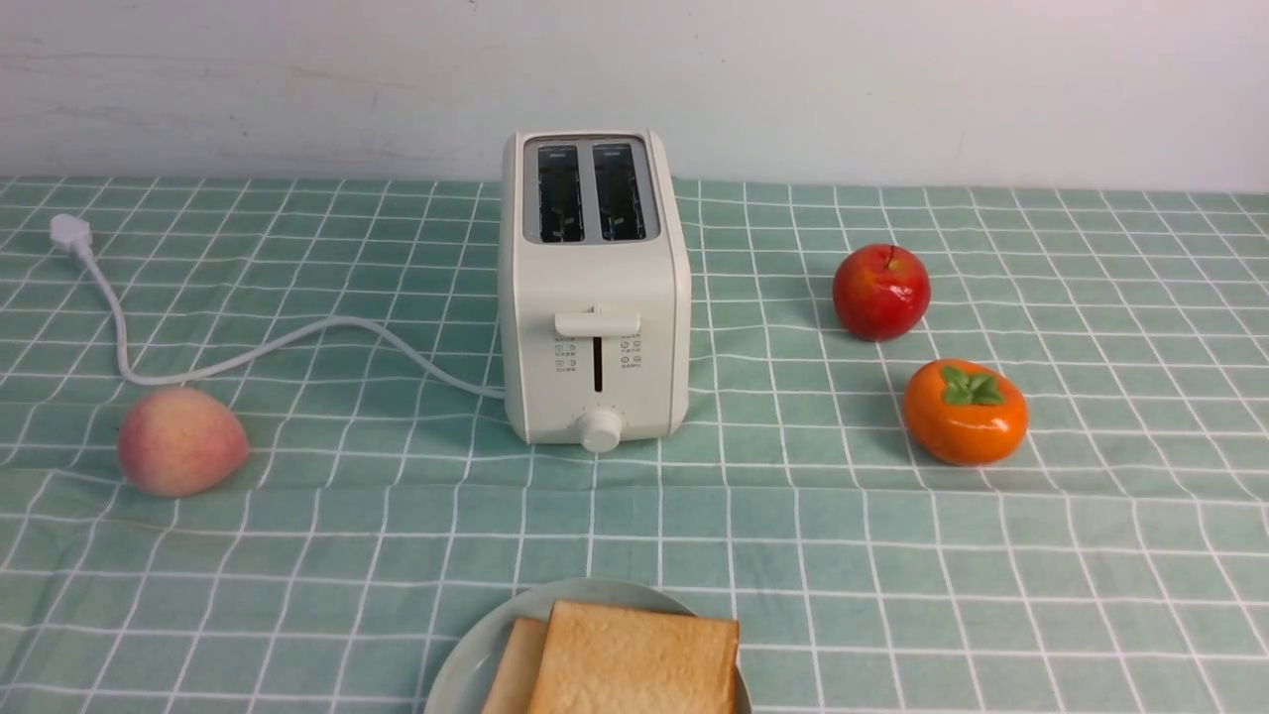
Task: Take toasted bread from bread machine on blue coffee table place on plate.
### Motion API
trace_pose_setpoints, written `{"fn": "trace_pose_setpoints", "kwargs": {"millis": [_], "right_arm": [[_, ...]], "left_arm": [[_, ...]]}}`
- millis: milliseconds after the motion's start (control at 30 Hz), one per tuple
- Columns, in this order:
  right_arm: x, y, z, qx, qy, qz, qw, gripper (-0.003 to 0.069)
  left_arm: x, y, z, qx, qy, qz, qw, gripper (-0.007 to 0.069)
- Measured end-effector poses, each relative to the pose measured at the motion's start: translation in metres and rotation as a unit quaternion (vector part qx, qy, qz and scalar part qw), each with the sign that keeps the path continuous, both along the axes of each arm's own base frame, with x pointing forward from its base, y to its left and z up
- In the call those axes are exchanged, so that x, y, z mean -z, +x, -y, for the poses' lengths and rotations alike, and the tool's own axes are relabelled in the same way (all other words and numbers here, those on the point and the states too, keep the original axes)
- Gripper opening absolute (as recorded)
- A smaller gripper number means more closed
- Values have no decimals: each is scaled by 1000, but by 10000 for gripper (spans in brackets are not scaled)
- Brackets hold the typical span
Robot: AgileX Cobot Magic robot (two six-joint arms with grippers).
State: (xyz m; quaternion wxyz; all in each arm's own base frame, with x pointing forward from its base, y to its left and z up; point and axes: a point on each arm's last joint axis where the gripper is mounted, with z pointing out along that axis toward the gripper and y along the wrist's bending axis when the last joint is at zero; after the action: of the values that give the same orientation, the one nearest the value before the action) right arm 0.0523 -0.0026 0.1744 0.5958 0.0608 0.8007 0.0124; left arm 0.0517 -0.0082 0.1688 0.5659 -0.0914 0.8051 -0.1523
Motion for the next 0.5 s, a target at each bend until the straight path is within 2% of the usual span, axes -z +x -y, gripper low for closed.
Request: {"fn": "trace_pose_setpoints", "kwargs": {"millis": [500], "right_arm": [[0, 0, 0, 0, 1, 0, 1000, 201]], "left_arm": [[0, 0, 0, 0, 0, 0, 1000, 127]]}}
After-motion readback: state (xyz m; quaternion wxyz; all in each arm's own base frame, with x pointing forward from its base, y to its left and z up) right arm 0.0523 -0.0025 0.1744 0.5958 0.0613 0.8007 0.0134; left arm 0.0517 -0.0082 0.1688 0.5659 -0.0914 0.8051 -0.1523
